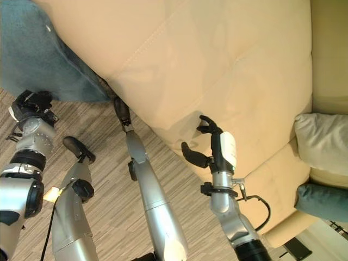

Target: Pick up all the scattered cushions and arrange them neatly on the sofa.

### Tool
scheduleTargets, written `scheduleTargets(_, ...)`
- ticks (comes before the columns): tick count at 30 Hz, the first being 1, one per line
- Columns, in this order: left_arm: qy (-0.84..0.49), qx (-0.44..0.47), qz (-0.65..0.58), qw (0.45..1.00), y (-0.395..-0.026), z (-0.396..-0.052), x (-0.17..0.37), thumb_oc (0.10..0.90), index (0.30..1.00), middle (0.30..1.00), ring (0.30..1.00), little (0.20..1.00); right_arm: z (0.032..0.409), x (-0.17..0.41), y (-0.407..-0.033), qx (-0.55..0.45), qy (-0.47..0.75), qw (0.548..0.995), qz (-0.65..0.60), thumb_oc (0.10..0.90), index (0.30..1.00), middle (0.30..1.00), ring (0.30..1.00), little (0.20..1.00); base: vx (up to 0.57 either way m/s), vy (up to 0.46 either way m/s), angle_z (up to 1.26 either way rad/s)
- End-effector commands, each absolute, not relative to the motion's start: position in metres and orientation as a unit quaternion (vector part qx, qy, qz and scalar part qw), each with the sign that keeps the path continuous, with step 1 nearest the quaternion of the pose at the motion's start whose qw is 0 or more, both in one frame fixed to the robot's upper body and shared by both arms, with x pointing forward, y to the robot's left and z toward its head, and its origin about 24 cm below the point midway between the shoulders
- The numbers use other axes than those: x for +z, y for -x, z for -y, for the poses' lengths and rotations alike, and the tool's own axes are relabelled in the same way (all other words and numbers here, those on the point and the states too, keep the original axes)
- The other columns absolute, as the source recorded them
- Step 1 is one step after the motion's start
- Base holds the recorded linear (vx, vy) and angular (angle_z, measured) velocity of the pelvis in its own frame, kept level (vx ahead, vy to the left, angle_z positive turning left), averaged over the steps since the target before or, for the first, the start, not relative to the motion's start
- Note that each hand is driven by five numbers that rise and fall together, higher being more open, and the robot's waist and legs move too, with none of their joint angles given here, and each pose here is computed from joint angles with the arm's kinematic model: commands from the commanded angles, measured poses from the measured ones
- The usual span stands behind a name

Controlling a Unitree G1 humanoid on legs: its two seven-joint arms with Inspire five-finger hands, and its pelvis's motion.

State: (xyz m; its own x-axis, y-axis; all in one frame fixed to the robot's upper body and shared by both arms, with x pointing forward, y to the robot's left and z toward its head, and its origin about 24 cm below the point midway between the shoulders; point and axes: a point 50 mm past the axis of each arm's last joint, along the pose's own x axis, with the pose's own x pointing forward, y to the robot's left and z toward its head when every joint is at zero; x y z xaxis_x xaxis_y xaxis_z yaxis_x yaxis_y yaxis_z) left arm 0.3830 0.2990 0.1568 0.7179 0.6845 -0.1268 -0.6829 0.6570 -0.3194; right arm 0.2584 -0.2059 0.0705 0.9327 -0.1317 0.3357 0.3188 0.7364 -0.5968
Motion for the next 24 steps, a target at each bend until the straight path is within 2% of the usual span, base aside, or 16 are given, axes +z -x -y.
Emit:
scheduleTargets(1, 0.204, 0.325, 0.063, 0.921, -0.391, -0.288, 0.183, 0.400, 0.300, 0.300, 0.300, 0.300, 0.236, 0.073, -0.246, -0.182, 0.362, 0.904, 0.135, 0.800, 0.900, 0.900, 0.900, 0.900, 0.00, 0.000, 0.00)
scheduleTargets(5, 0.178, 0.328, 0.072, 0.925, -0.389, -0.297, 0.189, 0.400, 0.300, 0.300, 0.300, 0.300, 0.236, 0.069, -0.246, -0.179, 0.354, 0.909, 0.128, 0.800, 0.900, 0.900, 0.900, 0.900, 0.00, 0.000, 0.00)
scheduleTargets(10, 0.173, 0.300, 0.098, 0.933, -0.390, -0.287, 0.189, 0.400, 0.300, 0.300, 0.300, 0.300, 0.230, 0.050, -0.244, -0.157, 0.345, 0.920, 0.095, 0.800, 0.900, 0.900, 0.900, 0.900, 0.00, 0.017, 0.00)
scheduleTargets(15, 0.198, 0.238, 0.118, 0.943, -0.381, -0.245, 0.159, 0.400, 0.300, 0.300, 0.300, 0.300, 0.231, 0.032, -0.239, -0.147, 0.361, 0.920, 0.054, 0.800, 0.900, 0.900, 0.900, 0.900, -0.01, 0.034, 0.04)
scheduleTargets(16, 0.204, 0.210, 0.121, 0.949, -0.372, -0.227, 0.143, 0.400, 0.300, 0.300, 0.300, 0.300, 0.234, 0.029, -0.236, -0.148, 0.371, 0.916, 0.041, 0.800, 0.900, 0.900, 0.900, 0.900, -0.02, 0.048, 0.06)
scheduleTargets(19, 0.217, 0.176, 0.118, 0.953, -0.360, -0.208, 0.127, 0.400, 0.300, 0.300, 0.300, 0.300, 0.237, 0.023, -0.228, -0.150, 0.371, 0.916, 0.022, 0.800, 0.900, 0.900, 0.900, 0.900, 0.01, 0.047, 0.08)
scheduleTargets(20, 0.225, 0.137, 0.121, 0.957, -0.347, -0.191, 0.116, 0.400, 0.300, 0.300, 0.300, 0.300, 0.239, 0.018, -0.222, -0.151, 0.366, 0.918, 0.005, 0.800, 0.900, 0.900, 0.900, 0.900, 0.08, 0.049, 0.03)
scheduleTargets(24, 0.239, 0.064, 0.132, 0.960, -0.322, -0.171, 0.108, 0.400, 0.300, 0.300, 0.300, 0.300, 0.244, 0.000, -0.209, -0.150, 0.339, 0.927, -0.052, 0.800, 0.900, 0.900, 0.900, 0.900, 0.14, 0.046, 0.00)
